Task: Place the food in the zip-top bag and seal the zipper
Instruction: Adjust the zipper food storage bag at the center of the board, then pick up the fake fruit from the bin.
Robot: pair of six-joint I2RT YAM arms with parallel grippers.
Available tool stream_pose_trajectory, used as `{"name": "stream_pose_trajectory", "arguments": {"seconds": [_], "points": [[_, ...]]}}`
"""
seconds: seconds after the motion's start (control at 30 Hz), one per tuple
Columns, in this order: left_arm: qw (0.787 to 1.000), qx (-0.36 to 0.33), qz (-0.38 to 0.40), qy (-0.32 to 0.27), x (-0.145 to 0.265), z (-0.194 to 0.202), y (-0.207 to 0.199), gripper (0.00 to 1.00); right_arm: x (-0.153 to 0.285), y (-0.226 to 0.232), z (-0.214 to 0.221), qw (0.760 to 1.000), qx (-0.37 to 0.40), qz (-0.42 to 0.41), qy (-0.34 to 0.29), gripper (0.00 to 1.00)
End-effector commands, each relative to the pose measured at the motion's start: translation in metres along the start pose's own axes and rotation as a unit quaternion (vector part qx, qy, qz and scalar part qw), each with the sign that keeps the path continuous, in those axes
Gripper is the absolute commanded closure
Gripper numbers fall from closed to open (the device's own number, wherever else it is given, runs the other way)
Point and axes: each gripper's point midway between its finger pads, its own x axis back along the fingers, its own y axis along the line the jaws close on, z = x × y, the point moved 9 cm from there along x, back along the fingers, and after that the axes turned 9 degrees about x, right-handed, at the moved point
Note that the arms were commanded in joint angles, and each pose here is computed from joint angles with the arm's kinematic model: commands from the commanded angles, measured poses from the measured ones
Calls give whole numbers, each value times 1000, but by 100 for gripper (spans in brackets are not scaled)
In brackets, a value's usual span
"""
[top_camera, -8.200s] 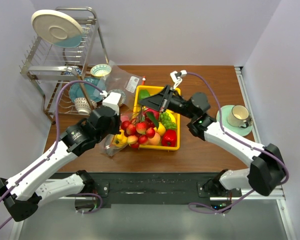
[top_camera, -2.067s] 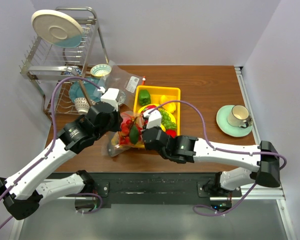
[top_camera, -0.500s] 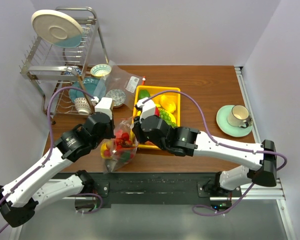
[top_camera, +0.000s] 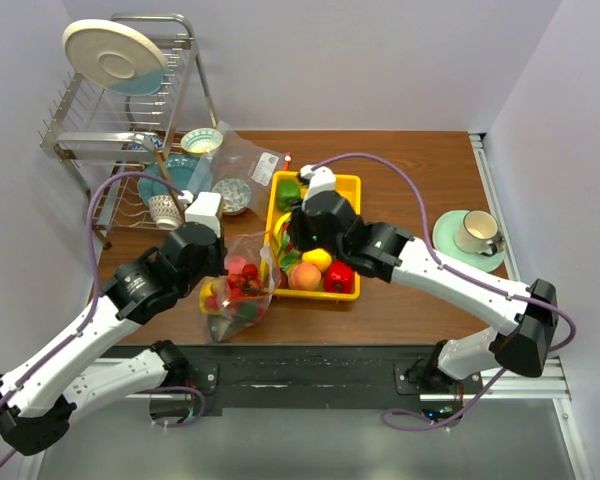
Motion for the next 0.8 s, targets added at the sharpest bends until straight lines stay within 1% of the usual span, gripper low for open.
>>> {"name": "stream_pose_trajectory", "arguments": {"seconds": [0.0,0.2,0.27,0.3,0.33,0.37,0.43,0.47,0.57,0.6,0.63,0.67,0.7,0.77], "points": [[999,15,8,-41,14,-22,-2,100,6,-37,-2,1000,-11,26,13,71],[999,4,6,-46,12,-22,-1,100,-19,-87,1,995,-31,78,59,65],[999,2,5,-47,9,-20,0,100,-32,-99,-3,993,-22,95,68,62],[999,-1,8,-50,9,-20,-1,100,-36,-104,-4,991,-17,109,71,57],[999,-2,9,-49,8,-20,-1,100,-41,-108,-10,991,-9,115,68,56],[999,-5,12,-47,7,-18,-1,100,-55,-117,-5,988,-7,129,85,55],[999,-8,17,-46,6,-18,-2,100,-66,-129,-9,985,-8,143,94,53],[999,-8,19,-44,5,-16,-3,100,-78,-142,-4,982,-14,152,108,52],[999,-7,24,-43,5,-16,-3,100,-94,-161,-8,982,-20,150,116,43],[999,-7,25,-44,5,-15,-3,100,-105,-166,-1,979,-16,156,133,37],[999,-7,28,-45,6,-16,-3,100,-109,-170,-7,979,-7,159,130,35],[998,-6,29,-47,6,-17,-4,100,-115,-176,-6,976,-3,170,137,33],[998,-7,30,-47,6,-17,-4,100,-126,-180,4,971,4,177,160,30],[998,-6,28,-48,6,-17,-4,100,-138,-183,1,969,19,182,166,30]]}}
